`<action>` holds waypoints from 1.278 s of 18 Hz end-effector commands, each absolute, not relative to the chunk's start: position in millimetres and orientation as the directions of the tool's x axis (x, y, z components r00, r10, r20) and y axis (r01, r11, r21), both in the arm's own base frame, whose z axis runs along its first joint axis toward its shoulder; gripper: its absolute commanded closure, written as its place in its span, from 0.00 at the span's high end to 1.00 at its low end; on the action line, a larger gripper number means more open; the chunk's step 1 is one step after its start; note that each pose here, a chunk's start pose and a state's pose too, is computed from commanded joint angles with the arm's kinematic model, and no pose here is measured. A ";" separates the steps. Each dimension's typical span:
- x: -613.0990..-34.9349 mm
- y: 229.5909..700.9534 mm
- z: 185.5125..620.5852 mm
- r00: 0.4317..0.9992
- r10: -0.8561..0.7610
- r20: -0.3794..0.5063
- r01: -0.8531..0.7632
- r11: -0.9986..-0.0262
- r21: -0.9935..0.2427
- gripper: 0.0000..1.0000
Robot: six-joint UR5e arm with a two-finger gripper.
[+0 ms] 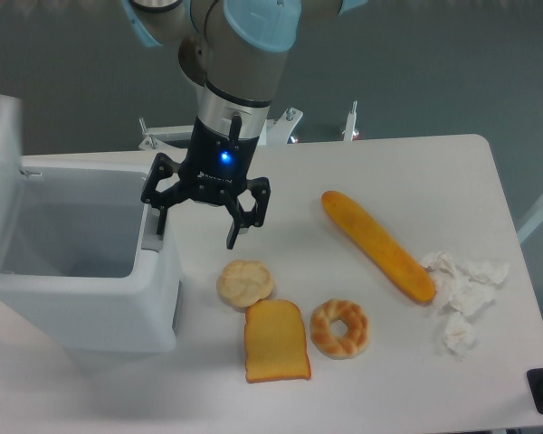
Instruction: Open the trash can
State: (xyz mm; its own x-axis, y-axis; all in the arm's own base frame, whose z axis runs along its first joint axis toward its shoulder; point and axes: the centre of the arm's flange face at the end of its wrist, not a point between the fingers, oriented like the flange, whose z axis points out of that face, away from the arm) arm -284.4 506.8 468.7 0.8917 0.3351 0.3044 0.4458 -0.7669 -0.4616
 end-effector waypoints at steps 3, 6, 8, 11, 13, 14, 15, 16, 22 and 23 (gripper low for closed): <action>-286.2 506.2 470.3 0.892 0.336 0.302 0.446 -0.765 -0.465 1.00; -289.0 505.5 474.3 0.892 0.338 0.300 0.447 -0.760 -0.472 1.00; -290.3 505.5 477.4 0.893 0.338 0.298 0.446 -0.758 -0.477 1.00; -292.3 507.1 489.9 0.902 0.327 0.281 0.429 -0.753 -0.499 1.00; -294.5 508.0 501.0 0.907 0.323 0.271 0.420 -0.746 -0.517 1.00; -297.8 507.5 505.1 0.907 0.326 0.267 0.420 -0.740 -0.525 1.00; -298.3 508.0 509.9 0.909 0.324 0.262 0.416 -0.737 -0.532 1.00; -300.0 508.4 514.0 0.910 0.324 0.258 0.414 -0.733 -0.540 1.00; -316.4 497.1 519.5 0.935 0.302 0.186 0.353 -0.744 -0.567 1.00; -320.1 493.7 519.2 0.936 0.314 0.161 0.349 -0.751 -0.560 1.00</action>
